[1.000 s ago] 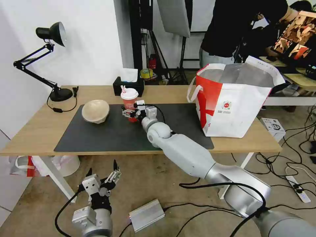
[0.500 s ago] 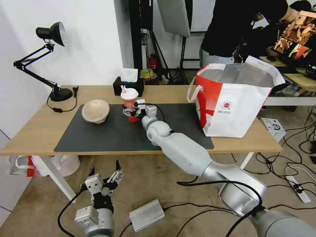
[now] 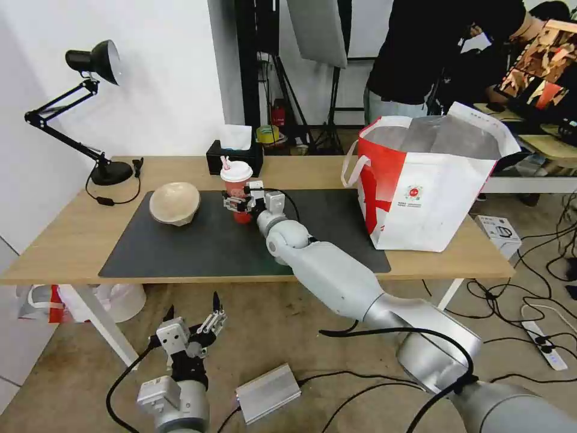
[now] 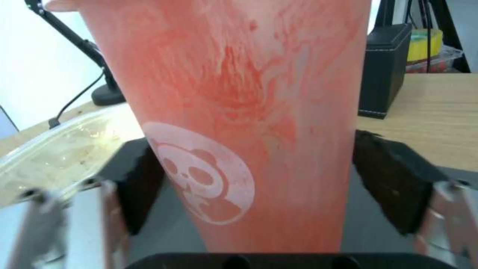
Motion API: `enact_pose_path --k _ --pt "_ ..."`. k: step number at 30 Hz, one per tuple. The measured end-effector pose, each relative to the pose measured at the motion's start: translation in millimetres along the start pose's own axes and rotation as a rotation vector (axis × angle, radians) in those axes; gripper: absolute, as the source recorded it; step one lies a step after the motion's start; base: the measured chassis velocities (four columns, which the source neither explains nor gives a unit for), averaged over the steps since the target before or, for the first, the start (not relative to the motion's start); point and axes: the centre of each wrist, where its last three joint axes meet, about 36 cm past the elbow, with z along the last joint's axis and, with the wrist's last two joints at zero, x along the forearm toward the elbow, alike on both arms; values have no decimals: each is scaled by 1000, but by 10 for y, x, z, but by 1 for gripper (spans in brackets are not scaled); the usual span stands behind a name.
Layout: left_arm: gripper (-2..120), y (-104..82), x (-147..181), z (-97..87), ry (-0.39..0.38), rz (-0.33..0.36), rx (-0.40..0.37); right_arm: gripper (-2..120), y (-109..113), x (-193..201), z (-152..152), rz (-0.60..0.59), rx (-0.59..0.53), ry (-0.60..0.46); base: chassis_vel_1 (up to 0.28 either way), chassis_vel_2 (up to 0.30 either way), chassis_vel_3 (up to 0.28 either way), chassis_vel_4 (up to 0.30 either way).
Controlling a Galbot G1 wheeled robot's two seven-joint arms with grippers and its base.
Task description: Pick up the trash from the table and place it into the takeout bag.
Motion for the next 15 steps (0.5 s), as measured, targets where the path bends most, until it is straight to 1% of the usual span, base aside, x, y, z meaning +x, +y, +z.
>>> enact_pose_path --k 1,3,4,5,6,7,8,9,12,13,15 --pt "100 -3 3 -1 0 -1 1 72 4 3 -5 -3 0 -2 0 0 0 0" --pt "100 -8 10 -1 2 -2 3 65 12 14 -3 -7 -1 -4 0 0 0 0" --pt "100 -10 17 2 3 -3 2 60 16 24 -2 -9 -2 -5 0 0 0 0" --pt "100 -10 17 2 3 -3 2 60 16 24 -2 -9 -2 -5 0 0 0 0" --pt "100 -11 23 4 4 -4 0 52 30 49 -5 -14 -3 -10 0 0 0 0" --pt "100 -15 30 -4 2 -6 1 40 32 97 -21 -20 -2 -18 0 0 0 0" --pt "100 -17 32 -7 1 -6 0 35 29 111 -33 -18 -1 -22 0 0 0 0" --pt "100 -17 32 -7 1 -6 0 35 29 111 -33 -18 -1 -22 0 0 0 0" --pt "100 -25 36 -7 -1 -5 -2 24 20 175 -98 -19 2 -41 0 0 0 0" --pt "100 -25 36 -7 -1 -5 -2 24 20 175 -98 -19 2 -41 0 0 0 0" --pt "100 -32 39 -12 -3 -5 -3 16 -28 233 -180 -14 6 -60 0 0 0 0"
